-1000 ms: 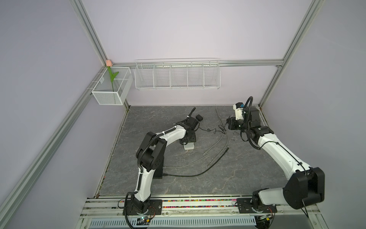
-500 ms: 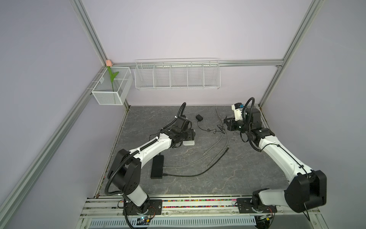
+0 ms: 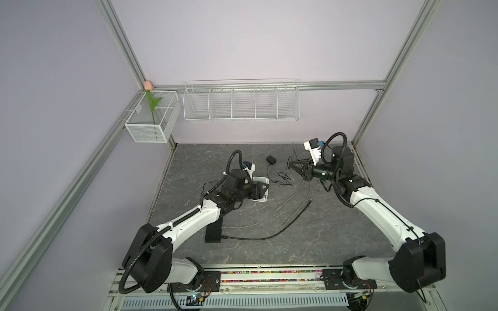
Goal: Insert the plug into the switch port
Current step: 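Raise the white router with left while right brings the black plug above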
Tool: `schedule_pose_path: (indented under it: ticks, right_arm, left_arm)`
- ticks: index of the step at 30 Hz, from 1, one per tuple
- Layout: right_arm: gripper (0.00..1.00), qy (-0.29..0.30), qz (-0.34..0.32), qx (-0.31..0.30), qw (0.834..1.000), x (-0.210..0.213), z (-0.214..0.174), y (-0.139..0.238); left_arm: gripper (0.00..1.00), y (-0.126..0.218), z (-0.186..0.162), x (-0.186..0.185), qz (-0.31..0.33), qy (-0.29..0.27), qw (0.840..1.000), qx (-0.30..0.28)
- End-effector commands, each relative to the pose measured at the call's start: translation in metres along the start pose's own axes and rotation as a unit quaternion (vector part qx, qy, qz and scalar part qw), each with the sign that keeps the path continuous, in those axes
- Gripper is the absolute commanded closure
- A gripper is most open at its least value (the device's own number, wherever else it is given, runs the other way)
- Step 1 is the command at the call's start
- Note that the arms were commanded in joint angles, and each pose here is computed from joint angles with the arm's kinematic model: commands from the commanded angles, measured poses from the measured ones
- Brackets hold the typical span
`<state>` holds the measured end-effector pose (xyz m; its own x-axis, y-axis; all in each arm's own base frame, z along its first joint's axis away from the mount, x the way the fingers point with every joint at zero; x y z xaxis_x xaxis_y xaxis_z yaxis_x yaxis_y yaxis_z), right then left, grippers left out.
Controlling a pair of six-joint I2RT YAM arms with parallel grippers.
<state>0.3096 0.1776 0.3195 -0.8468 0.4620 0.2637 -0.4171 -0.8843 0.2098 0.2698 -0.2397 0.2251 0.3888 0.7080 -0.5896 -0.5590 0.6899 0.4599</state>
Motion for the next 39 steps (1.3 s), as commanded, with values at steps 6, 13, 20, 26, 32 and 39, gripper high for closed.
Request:
schedule_pose_path:
  ticks: [6, 13, 20, 26, 32, 39]
  right_arm:
    - [0.91, 0.004, 0.021, -0.008, 1.0, 0.009, 0.003, 0.0]
    - [0.91, 0.001, 0.044, -0.013, 0.999, 0.02, 0.006, -0.005]
    - [0.91, 0.001, 0.09, -0.032, 0.995, 0.04, 0.014, -0.009]
    - [0.92, 0.002, 0.113, -0.038, 0.993, 0.063, 0.008, -0.008]
    - [0.91, 0.014, 0.12, -0.041, 0.992, 0.092, -0.002, -0.002]
    - [0.91, 0.031, 0.117, -0.048, 0.992, 0.115, -0.006, 0.008]
  left_arm:
    - [1.0, 0.043, 0.012, -0.038, -0.153, -0.063, 0.983, -0.083]
    - [1.0, 0.063, -0.001, -0.049, -0.224, -0.082, 0.968, -0.073]
    - [1.0, 0.079, -0.013, -0.056, -0.283, -0.092, 0.953, -0.064]
    - [1.0, 0.086, -0.029, -0.054, -0.324, -0.106, 0.938, -0.06]
    - [1.0, 0.09, -0.045, -0.046, -0.35, -0.144, 0.921, -0.096]
    - [1.0, 0.094, -0.065, -0.04, -0.35, -0.227, 0.897, -0.146]
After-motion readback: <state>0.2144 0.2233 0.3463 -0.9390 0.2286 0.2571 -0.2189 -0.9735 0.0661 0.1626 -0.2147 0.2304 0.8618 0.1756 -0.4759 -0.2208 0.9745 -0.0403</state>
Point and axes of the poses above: each gripper's point midway between its finger pads, its own y axis back along the fingers, its own x axis along the line the jaws close on, z = x × y, the point moved 7 cm from there along y, back along the fingers, and after that the axes turned 11 degrees about y, right-handed, at the moved point
